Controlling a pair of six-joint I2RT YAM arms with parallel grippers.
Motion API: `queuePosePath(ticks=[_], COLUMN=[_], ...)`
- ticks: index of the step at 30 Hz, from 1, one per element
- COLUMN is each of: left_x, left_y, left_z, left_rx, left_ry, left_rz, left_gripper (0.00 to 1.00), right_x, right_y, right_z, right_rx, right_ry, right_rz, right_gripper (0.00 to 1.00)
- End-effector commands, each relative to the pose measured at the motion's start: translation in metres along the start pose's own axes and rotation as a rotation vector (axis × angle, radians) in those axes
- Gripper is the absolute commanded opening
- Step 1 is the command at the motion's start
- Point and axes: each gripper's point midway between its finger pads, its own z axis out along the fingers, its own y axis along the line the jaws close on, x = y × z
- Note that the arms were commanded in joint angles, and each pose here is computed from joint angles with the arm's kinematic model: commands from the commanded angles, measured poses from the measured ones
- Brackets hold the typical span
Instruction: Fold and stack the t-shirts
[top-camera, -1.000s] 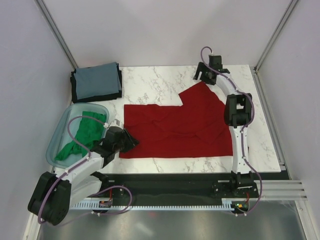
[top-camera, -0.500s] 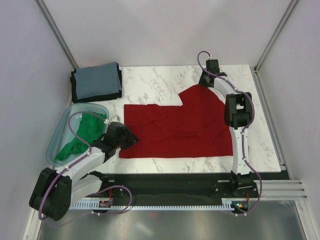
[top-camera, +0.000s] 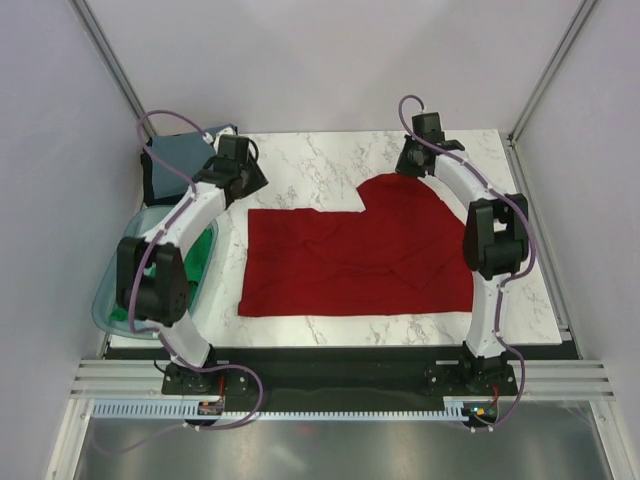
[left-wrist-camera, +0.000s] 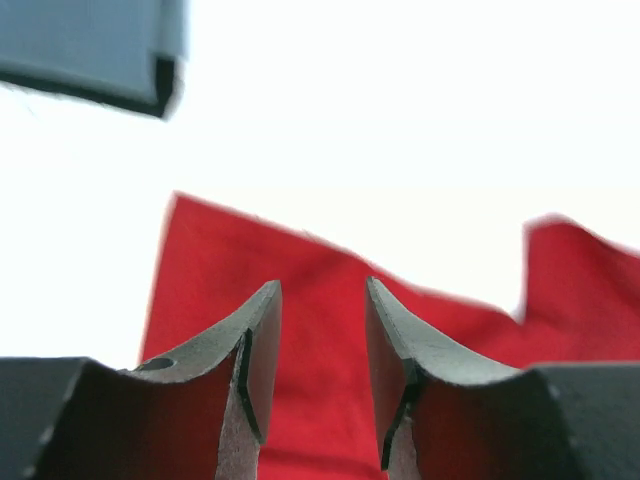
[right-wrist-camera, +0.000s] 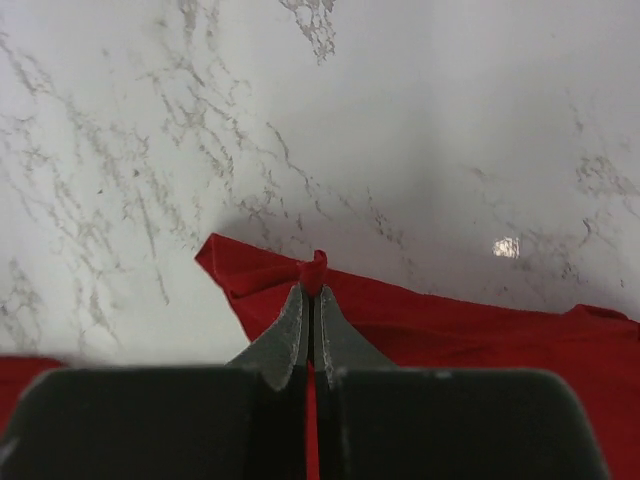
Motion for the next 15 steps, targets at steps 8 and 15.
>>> queuePosePath(ticks=[8, 15], left_x=[0.033, 0.047], left_y=[0.059, 0.081], left_z=[0.087, 0.100], left_rx=[-0.251, -0.329], left_ry=[0.238, 0.265], left_rz=[0.141, 0.123], left_gripper=[0.47, 0.52], right_x=[0.014, 0.039], right_y=[0.001, -0.008], right_z=[-0.066, -0.061], right_rx=[-0.079, -0.072], right_ry=[-0.011, 0.038], right_rz=[0.006, 0.010], right_gripper=[0.00, 0.00])
